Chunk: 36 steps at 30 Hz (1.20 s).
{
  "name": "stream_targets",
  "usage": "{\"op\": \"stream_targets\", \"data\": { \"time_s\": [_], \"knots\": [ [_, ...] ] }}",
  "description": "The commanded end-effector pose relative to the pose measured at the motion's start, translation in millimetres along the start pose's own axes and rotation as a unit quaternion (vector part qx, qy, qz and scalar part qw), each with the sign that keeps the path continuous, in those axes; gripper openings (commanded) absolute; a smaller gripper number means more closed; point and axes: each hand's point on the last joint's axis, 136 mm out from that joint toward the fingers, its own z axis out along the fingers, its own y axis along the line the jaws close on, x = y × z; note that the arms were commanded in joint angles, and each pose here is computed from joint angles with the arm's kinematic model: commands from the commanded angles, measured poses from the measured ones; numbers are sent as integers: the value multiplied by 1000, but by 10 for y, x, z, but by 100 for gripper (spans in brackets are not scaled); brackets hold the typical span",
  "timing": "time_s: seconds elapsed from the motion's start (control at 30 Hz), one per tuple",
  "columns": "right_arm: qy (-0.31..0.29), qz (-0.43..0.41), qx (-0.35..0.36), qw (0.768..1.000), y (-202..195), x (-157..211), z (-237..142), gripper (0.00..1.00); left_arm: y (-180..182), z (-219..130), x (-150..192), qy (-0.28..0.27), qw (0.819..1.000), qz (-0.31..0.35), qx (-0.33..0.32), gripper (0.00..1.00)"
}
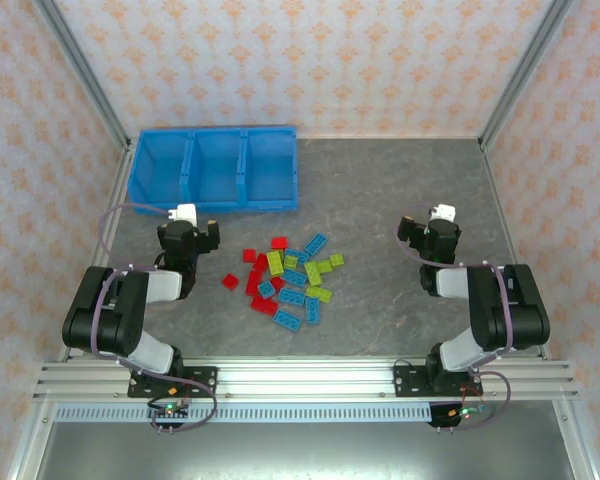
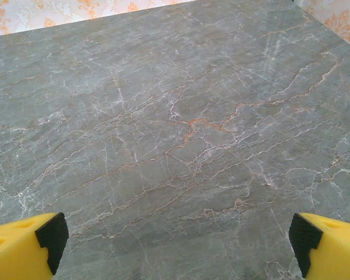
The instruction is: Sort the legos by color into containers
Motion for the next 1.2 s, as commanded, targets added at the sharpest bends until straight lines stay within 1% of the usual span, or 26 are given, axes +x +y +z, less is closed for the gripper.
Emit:
{"op": "stream_targets", "data": {
  "time_s": [0.0,0.6,0.63,0.7,0.73,0.77,0.83,0.87,0.9,0.93,1.0,1.03,1.1,1.17],
  "knots": [
    [-12,-2,-3,1000,11,-101,8,99,-2,-6,-174,-24,1000,-8,-1,100],
    [-18,6,-1,1000,-20,-133,-2,99,-1,-6,-175,-24,1000,-8,-1,100],
    [-24,7,18,1000,-58,-187,-55,99,-4,-7,-174,-24,1000,-7,0,100],
    [-39,20,54,998,-143,-395,-312,99,-70,-17,-183,-21,1000,3,19,100],
    [-43,58,76,995,-226,-517,-472,99,-82,-48,-219,-24,999,8,20,100],
    [-42,106,93,989,-300,-618,-642,99,-63,-105,-261,-31,999,9,8,100],
    [-9,167,100,981,-326,-667,-902,99,31,-250,-336,-28,999,5,-28,100],
    [20,187,97,977,-302,-646,-1024,99,66,-348,-400,-19,999,-4,-41,100],
    [47,197,74,976,-207,-643,-1112,99,82,-435,-442,-12,999,-11,-46,100],
    [80,198,33,976,-45,-621,-1197,99,85,-542,-492,-9,998,-23,-50,100],
    [129,197,-49,971,275,-582,-1376,99,52,-758,-592,4,998,-57,-41,100],
    [156,195,-82,965,420,-528,-1475,99,19,-876,-651,15,996,-87,-29,100],
    [209,189,-129,951,660,-410,-1661,99,-92,-1069,-678,54,989,-140,1,100],
    [267,170,-162,934,874,-254,-1848,99,-234,-1241,-563,119,977,-174,29,100]
  ]
}}
